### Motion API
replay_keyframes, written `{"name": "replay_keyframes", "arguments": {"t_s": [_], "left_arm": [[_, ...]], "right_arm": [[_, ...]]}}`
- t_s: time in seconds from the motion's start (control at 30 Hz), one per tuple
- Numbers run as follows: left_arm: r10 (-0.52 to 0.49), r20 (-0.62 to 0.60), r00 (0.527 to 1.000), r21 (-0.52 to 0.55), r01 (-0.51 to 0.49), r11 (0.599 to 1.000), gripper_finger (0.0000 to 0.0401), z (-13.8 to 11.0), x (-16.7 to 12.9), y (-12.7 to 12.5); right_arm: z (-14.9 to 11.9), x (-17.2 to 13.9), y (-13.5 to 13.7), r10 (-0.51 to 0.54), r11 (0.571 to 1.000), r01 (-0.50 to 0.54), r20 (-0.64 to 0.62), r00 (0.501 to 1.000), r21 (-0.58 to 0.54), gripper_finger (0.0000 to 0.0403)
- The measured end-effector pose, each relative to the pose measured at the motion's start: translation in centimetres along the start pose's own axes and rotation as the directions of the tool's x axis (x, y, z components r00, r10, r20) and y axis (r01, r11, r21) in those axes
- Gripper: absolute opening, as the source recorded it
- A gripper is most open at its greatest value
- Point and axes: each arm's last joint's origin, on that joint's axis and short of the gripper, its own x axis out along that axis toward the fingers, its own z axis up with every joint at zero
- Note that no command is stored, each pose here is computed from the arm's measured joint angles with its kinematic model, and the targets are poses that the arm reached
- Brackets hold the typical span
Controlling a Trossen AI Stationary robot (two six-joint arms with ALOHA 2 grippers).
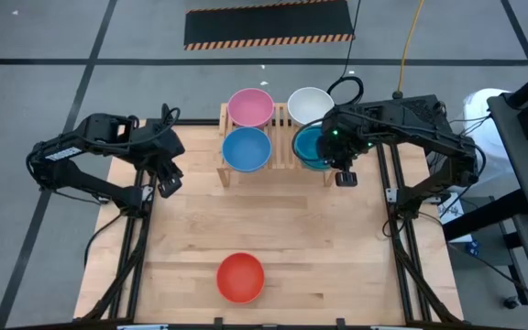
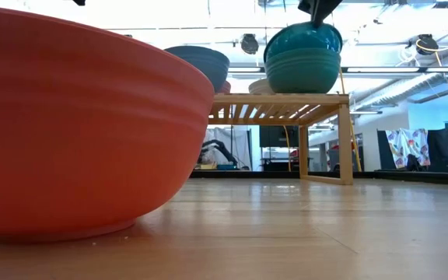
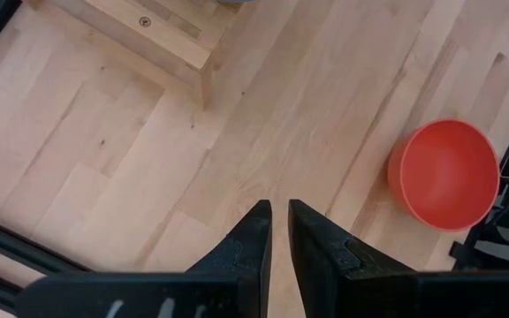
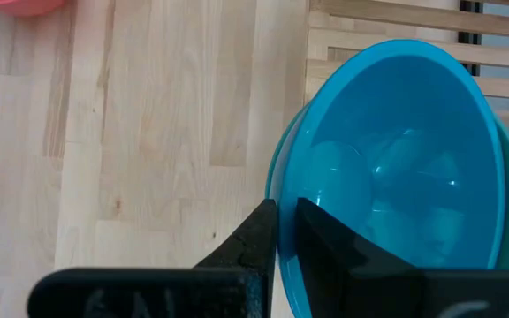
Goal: Place and stack bowls onto a shelf
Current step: Stack the blue bowl on top of the green bowl on the shelf
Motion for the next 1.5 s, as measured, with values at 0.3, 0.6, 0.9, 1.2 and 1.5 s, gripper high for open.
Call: {"name": "replay_keyframes", "arguments": {"t_s": [0.3,0.6,0.9,1.2,1.5], "left_arm": [[0.000,0.000,1.000,0.000,0.000,1.000,0.0046,0.0,0.0,0.0],[0.000,0.000,1.000,0.000,0.000,1.000,0.0046,0.0,0.0,0.0],[0.000,0.000,1.000,0.000,0.000,1.000,0.0046,0.0,0.0,0.0],[0.000,0.000,1.000,0.000,0.000,1.000,0.0046,0.0,0.0,0.0],[0.000,0.000,1.000,0.003,0.000,1.000,0.0046,0.0,0.0,0.0]], "right_arm": [[0.0,0.0,0.1,0.019,1.000,-0.019,0.005,1.000,0.000,0.0035],[0.1,0.0,0.2,0.072,0.997,-0.073,0.024,0.997,0.004,0.0026],[0.3,0.0,0.1,0.061,0.998,-0.062,0.049,0.997,0.023,0.0088],[0.3,-0.9,0.1,0.039,0.998,-0.032,0.120,0.992,-0.058,0.0125],[-0.2,-2.5,0.3,0.013,0.999,-0.003,0.208,0.978,-0.050,0.0103]]}}
